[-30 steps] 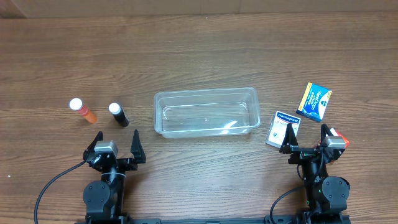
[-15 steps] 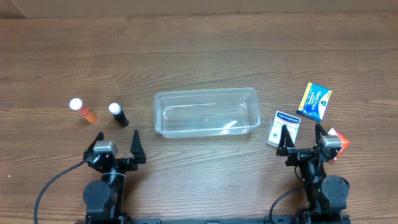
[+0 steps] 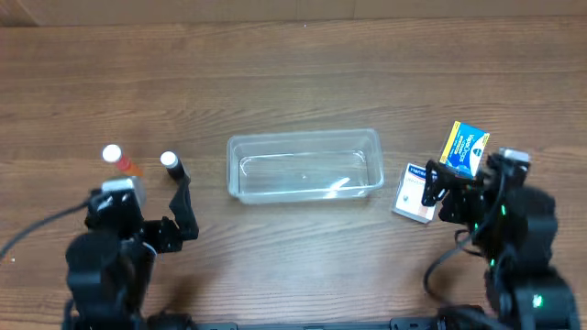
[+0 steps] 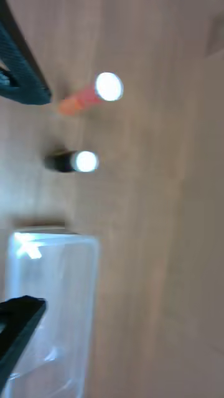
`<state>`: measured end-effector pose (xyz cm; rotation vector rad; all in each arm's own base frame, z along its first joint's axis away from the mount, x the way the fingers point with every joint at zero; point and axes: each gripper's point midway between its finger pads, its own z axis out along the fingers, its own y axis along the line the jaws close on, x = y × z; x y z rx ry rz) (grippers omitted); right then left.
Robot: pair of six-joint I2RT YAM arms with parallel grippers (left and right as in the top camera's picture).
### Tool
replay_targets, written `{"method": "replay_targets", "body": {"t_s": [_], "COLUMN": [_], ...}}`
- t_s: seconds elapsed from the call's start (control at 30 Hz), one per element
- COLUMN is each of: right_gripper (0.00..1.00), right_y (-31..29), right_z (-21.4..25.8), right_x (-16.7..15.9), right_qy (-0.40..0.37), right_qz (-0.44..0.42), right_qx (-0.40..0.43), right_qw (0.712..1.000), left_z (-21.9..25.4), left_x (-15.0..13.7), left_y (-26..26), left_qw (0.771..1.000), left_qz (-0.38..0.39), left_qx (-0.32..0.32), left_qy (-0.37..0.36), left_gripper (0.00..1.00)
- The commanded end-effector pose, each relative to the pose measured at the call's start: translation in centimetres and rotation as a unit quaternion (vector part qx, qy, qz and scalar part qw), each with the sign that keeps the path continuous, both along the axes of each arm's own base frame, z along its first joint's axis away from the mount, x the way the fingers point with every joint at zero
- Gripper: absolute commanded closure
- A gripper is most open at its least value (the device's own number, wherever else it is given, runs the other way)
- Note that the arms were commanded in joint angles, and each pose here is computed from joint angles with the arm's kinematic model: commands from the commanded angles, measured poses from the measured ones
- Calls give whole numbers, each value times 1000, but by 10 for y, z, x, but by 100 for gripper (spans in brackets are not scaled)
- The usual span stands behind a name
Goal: Pack container
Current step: 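Grasp the dark white-capped bottle with the left gripper, place it in container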
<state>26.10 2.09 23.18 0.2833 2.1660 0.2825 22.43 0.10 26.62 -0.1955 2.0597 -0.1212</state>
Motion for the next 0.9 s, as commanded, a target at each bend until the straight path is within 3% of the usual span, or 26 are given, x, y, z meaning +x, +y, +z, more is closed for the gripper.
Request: {"method": "replay_targets", "body": {"t_s": [0.0,0.13,0.33,0.6,0.87], "right_gripper": [0,0,0,0,0], "right_y": [2,2,1,2,2], "right_z": [2,-25,-28,-30,-30], "right_x": [15,14,14,12,11], "right_qy": [82,179,187,192,194], "right_qz": [5,5,4,5,5], "right_qx": [-6,-9,-11,-10,-10], "right_qw": [997,984,982,981,981], "left_z": [15,9,-7,-120,-162], "left_x": [17,18,58,103,143], "left_y": [1,-5,12,21,24], "left_qw": [995,976,965,901,901], "left_qz": [2,-9,42,55,65], "left_qx": [-6,-19,-38,-45,-52], "left_qy": [95,218,258,428,425], "left_gripper": [0,0,0,0,0]}}
